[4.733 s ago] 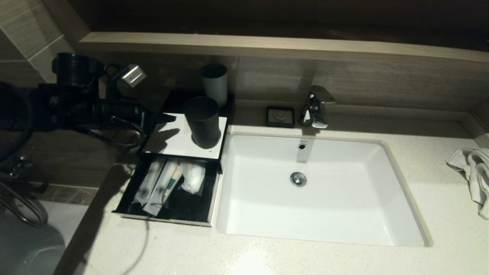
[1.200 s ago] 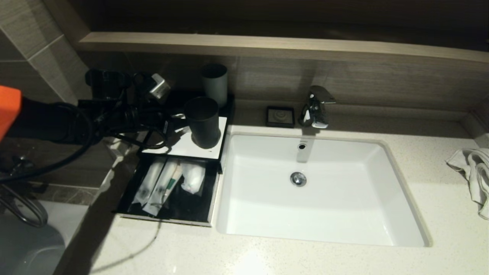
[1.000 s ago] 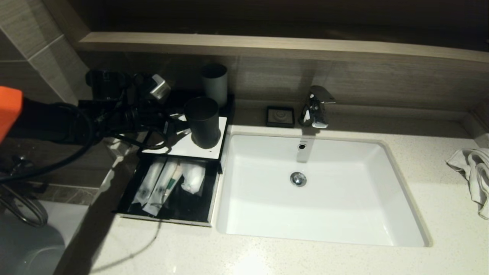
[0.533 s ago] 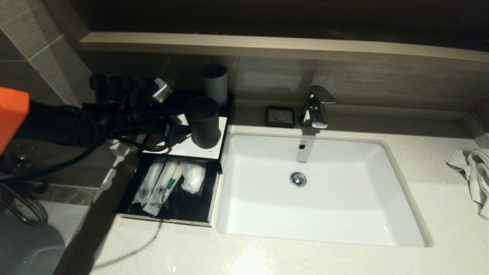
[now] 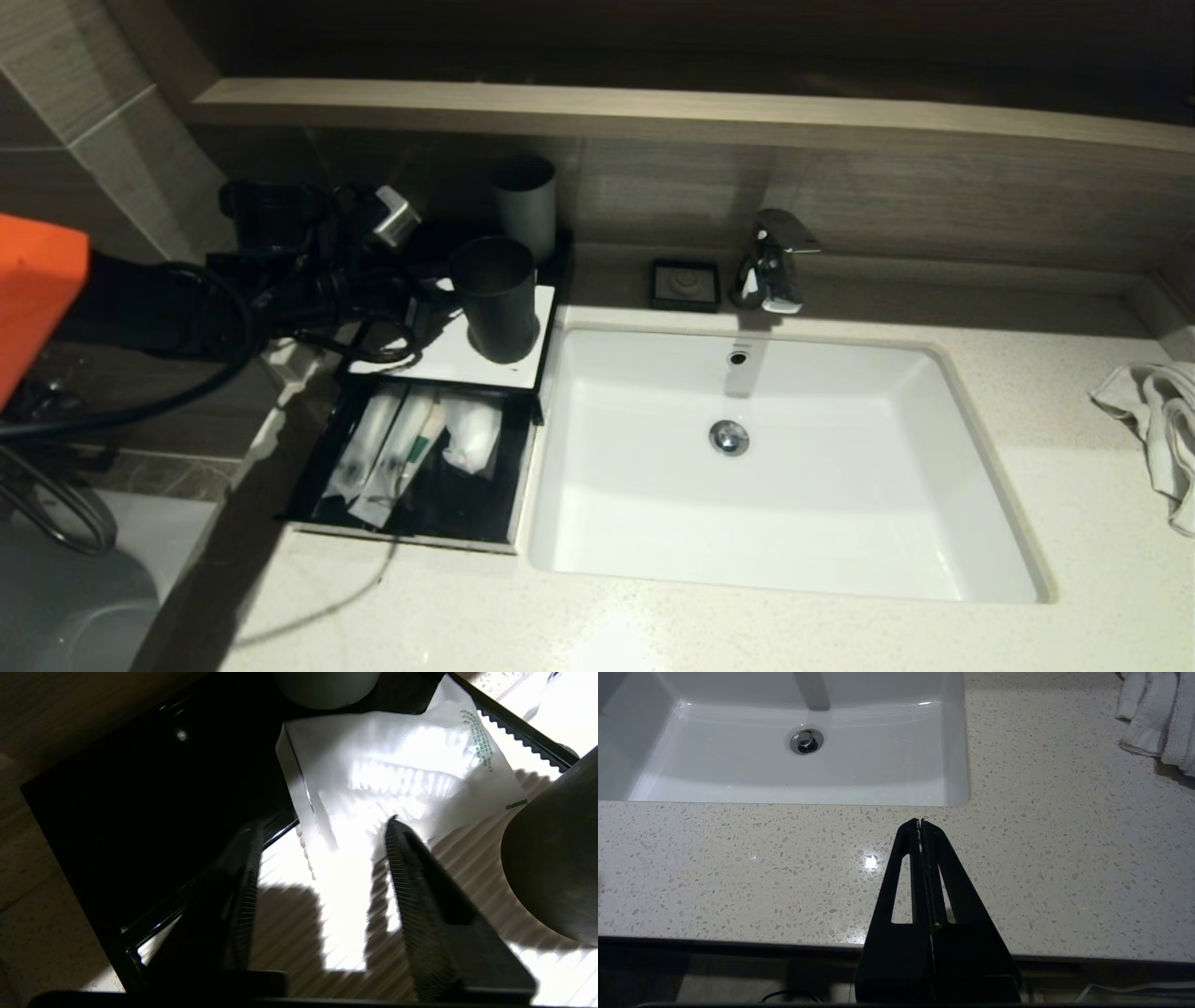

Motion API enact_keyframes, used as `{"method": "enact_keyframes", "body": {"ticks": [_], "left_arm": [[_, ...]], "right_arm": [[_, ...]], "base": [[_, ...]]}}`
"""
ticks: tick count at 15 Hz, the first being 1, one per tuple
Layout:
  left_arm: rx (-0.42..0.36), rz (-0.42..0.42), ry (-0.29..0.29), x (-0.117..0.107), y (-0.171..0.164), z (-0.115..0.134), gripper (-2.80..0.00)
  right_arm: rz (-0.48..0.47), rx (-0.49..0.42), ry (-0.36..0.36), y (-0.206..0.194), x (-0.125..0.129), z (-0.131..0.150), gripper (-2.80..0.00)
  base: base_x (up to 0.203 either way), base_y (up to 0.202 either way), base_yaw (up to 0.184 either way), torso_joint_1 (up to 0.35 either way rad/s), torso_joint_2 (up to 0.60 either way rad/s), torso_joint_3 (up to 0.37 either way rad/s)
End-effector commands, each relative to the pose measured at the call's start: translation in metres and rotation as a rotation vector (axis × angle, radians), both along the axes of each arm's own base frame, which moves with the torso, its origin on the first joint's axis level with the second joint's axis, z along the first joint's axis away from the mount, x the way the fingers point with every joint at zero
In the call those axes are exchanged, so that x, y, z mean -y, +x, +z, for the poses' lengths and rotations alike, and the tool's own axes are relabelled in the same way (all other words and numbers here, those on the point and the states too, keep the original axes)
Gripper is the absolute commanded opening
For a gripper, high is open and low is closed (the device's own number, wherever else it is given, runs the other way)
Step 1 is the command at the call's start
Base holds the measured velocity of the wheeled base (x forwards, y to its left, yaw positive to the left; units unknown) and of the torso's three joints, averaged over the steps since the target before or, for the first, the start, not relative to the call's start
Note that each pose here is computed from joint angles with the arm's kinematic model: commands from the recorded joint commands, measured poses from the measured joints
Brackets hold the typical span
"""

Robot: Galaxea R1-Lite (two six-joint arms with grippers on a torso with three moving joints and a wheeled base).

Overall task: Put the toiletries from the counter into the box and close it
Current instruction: Pick up the cup

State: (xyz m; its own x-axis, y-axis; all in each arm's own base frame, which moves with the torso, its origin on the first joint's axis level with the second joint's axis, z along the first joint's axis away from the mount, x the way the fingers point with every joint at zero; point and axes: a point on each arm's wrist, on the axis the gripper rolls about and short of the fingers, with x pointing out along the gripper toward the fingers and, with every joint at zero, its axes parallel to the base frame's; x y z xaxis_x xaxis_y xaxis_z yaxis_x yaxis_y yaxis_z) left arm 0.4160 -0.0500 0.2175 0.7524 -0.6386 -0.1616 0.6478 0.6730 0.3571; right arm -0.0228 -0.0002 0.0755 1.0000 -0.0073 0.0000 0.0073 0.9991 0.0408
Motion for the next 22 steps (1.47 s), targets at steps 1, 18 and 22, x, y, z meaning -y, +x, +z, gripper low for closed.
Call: {"method": "enact_keyframes", "body": {"ticks": [1,18,22], "left_arm": [[0.001,-0.004,0.001,0.0,0.001,-0.001,-2.8],[-0.024,0.131,-0.184,-0.03,0.001,0.034,-2.8],[-0.031,0.217,-0.28,-0.047,-0.014,0.058,-2.8]], "right_arm": [[0.0,0.0,0.001,0.0,0.0,0.0,-2.8],[0.0,0.0,0.001,0.0,0.0,0.0,-2.8],[0.0,0.0,0.001,0.0,0.0,0.0,-2.8]], "base": [[0.0,0.0,0.0,0.0,0.0,0.0],[0.0,0.0,0.0,0.0,0.0,0.0],[0.0,0.0,0.0,0.0,0.0,0.0]]}}
